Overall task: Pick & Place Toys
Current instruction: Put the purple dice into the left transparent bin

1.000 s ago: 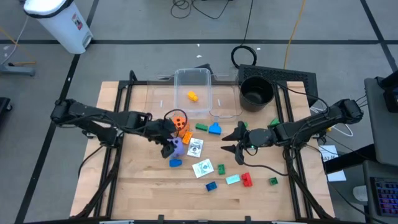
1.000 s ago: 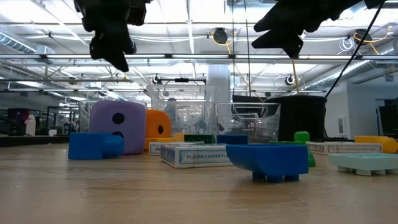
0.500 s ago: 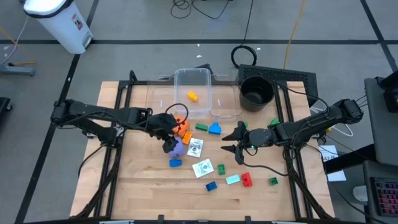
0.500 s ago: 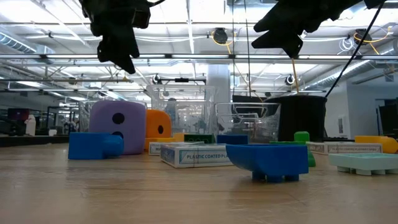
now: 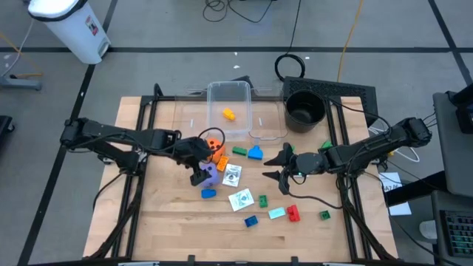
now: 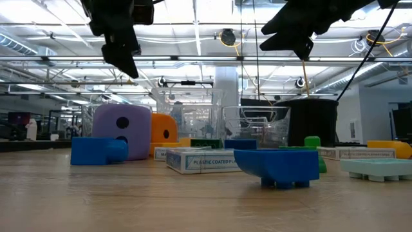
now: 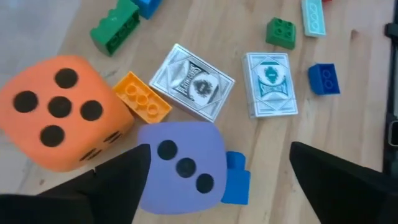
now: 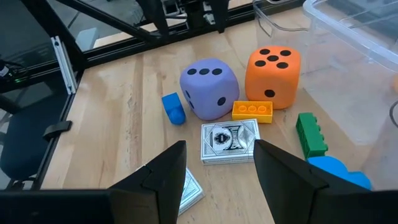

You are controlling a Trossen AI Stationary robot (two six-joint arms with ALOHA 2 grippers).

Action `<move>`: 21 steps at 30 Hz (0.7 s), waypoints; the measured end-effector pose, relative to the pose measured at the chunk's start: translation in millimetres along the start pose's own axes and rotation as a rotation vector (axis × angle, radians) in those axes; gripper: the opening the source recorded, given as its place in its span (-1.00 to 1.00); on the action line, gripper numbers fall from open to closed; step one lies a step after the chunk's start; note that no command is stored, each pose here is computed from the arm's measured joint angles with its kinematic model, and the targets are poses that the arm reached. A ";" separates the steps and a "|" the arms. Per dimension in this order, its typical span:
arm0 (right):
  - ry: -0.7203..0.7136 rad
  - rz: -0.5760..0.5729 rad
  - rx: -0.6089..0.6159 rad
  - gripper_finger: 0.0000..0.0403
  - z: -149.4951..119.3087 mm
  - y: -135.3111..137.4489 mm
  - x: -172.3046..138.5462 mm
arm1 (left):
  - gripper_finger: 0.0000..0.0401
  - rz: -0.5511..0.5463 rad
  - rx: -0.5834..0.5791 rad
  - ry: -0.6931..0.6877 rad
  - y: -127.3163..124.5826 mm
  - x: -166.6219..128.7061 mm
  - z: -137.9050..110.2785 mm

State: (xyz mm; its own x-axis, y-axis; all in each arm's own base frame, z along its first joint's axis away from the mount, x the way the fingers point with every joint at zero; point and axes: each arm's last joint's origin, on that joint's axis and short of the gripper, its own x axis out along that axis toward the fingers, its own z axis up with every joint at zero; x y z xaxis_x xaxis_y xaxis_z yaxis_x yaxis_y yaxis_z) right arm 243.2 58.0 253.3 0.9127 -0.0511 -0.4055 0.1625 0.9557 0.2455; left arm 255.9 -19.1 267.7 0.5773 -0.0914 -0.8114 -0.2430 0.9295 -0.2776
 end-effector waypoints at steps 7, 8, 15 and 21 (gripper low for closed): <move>-0.009 -0.020 0.000 -0.10 0.2 -0.6 0.0 | 0.97 0.035 0.021 0.066 1.6 8.7 -4.5; -0.009 -0.020 0.000 -0.10 0.3 -0.6 0.0 | 0.98 0.038 0.021 0.074 1.5 11.1 -4.5; -0.007 -0.021 0.001 -0.10 0.0 -0.7 0.1 | 0.99 0.071 0.023 0.147 3.6 29.5 -7.0; -0.006 -0.021 0.002 -0.10 0.0 -0.7 0.1 | 0.99 0.088 0.015 0.205 5.3 45.6 -9.1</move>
State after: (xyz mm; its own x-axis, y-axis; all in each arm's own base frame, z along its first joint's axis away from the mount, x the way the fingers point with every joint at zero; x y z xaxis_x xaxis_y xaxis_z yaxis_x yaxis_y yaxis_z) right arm 243.2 57.4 253.1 0.9113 -0.0732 -0.4051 0.1828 0.9537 0.2388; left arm 273.9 -21.6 224.6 0.3833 -0.0790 -0.9202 -0.2726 0.9423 -0.1944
